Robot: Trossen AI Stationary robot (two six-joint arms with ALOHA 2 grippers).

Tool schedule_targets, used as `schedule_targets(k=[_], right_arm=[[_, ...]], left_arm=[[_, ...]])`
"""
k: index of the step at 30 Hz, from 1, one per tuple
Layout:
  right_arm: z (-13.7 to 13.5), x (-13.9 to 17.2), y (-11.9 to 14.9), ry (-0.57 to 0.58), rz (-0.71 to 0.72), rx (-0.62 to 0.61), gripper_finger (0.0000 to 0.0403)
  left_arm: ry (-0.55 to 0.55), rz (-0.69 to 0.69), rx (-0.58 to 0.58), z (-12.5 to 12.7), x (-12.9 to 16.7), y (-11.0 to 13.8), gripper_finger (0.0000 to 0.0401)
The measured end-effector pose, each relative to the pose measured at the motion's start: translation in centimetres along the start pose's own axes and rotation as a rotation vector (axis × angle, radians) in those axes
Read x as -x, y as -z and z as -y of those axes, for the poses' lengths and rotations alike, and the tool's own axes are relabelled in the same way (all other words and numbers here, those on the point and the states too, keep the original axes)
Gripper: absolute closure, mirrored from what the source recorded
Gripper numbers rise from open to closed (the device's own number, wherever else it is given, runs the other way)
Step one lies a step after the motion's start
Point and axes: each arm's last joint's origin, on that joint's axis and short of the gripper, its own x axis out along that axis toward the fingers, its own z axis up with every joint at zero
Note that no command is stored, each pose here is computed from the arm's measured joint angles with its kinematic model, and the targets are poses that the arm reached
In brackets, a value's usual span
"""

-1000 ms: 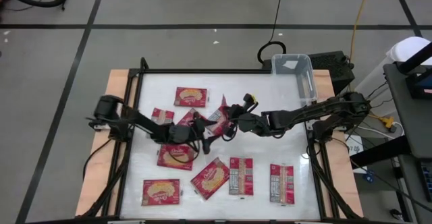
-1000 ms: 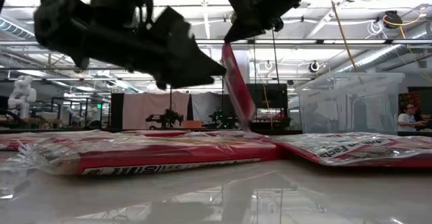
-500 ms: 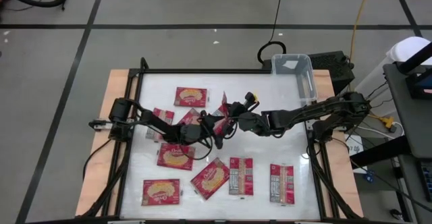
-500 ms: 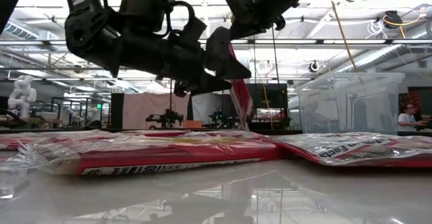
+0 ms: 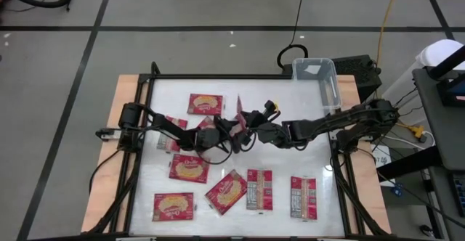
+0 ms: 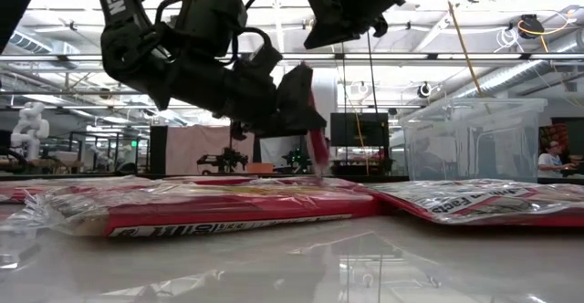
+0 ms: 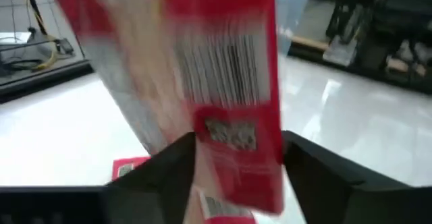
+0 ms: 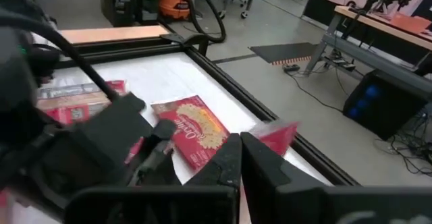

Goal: Sort popcorn bags into baskets
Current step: Put the red popcorn bag into the transparent container

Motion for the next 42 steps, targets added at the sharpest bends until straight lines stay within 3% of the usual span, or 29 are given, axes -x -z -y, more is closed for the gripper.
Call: schedule_targets(k=[9, 15, 19, 23, 29, 35, 42], right_arm=[[-0.7, 0.8, 0.8, -0.026, -0.049, 0.053, 0.0403], [-0.6, 1.0, 1.3, -0.091, -0.107, 0.09, 0.0402], [0.4, 2.0, 1.5, -0.113, -0.184, 0.122, 0.0384], [1.4, 3.3, 1.6, -0.148, -0.26, 0.144, 0.0337], [3.2, 5.3, 0.1, -0.255, -0.235, 0.214, 0.0241], [4.1, 3.7, -0.1, -0.377, -0.28, 0.144, 0.017], [3.3, 1.1, 2.5, -0.383, -0.429, 0.281, 0.0167]], left_arm=[[-0.012, -0.095, -0.199, -0.2, 0.8, -0.9, 0.0387], [-0.007, -0.135, -0.345, -0.4, 1.4, -1.8, 0.0396], [0.012, -0.17, -0.376, -0.8, 1.4, -1.8, 0.0397], [0.072, -0.183, -0.368, -0.8, 1.3, -1.8, 0.0398], [0.089, -0.188, -0.415, -0.5, 1.4, -1.6, 0.0399], [0.124, -0.19, -0.41, -0.5, 1.4, -1.6, 0.04], [0.137, -0.197, -0.413, -0.5, 1.4, -1.6, 0.04]])
